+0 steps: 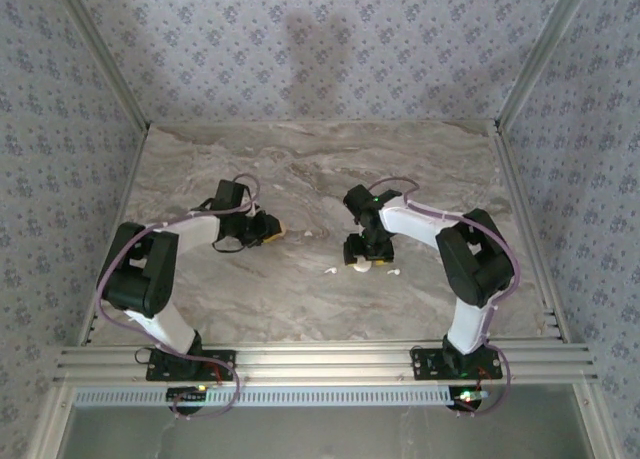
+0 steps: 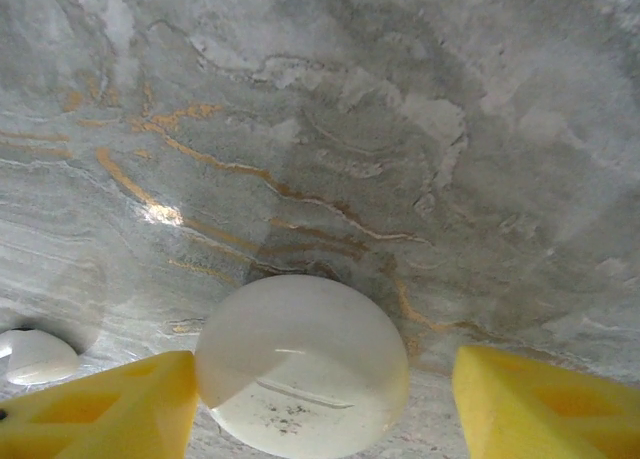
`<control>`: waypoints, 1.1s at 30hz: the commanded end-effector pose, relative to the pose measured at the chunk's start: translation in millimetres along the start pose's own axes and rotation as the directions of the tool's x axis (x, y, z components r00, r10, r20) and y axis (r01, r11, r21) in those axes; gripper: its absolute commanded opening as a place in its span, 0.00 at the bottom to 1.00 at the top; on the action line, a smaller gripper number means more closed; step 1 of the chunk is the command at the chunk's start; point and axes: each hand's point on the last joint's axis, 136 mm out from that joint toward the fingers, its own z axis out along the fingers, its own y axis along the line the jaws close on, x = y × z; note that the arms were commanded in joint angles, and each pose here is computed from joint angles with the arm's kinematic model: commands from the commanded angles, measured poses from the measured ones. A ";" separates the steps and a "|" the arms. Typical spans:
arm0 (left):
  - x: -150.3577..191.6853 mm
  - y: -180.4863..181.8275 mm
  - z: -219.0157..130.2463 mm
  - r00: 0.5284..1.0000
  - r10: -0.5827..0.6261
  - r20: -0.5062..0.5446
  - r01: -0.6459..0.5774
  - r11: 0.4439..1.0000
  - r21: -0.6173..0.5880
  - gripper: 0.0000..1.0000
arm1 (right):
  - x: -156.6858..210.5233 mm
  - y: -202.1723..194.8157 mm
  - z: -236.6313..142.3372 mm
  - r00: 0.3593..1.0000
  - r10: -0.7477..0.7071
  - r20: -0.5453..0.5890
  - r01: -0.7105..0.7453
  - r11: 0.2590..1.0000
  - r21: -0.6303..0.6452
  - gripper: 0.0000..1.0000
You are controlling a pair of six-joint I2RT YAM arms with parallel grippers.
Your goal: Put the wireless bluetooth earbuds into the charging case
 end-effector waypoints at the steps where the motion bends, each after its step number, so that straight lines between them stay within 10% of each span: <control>1: -1.5 5.4 -3.3 1.000 -0.015 -0.019 0.014 1.000 -0.012 0.23 | 5.9 4.1 2.3 0.999 0.015 -0.045 -0.015 1.000 -0.001 0.65; 22: 0.9 45.1 -27.3 0.998 -0.051 0.048 0.058 0.985 -0.161 0.41 | -18.1 19.7 -50.2 0.990 0.007 0.144 0.007 0.996 -0.093 0.40; 28: -13.8 18.1 -59.7 0.981 0.090 0.171 -0.063 0.986 -0.157 0.46 | -31.9 35.5 -79.0 0.950 0.010 0.314 0.065 0.972 -0.227 0.39; 33: -21.6 -32.1 -91.5 0.856 0.372 0.358 -0.339 0.928 -0.154 0.47 | -45.4 58.9 -123.9 0.857 0.021 0.515 0.197 0.910 -0.364 0.39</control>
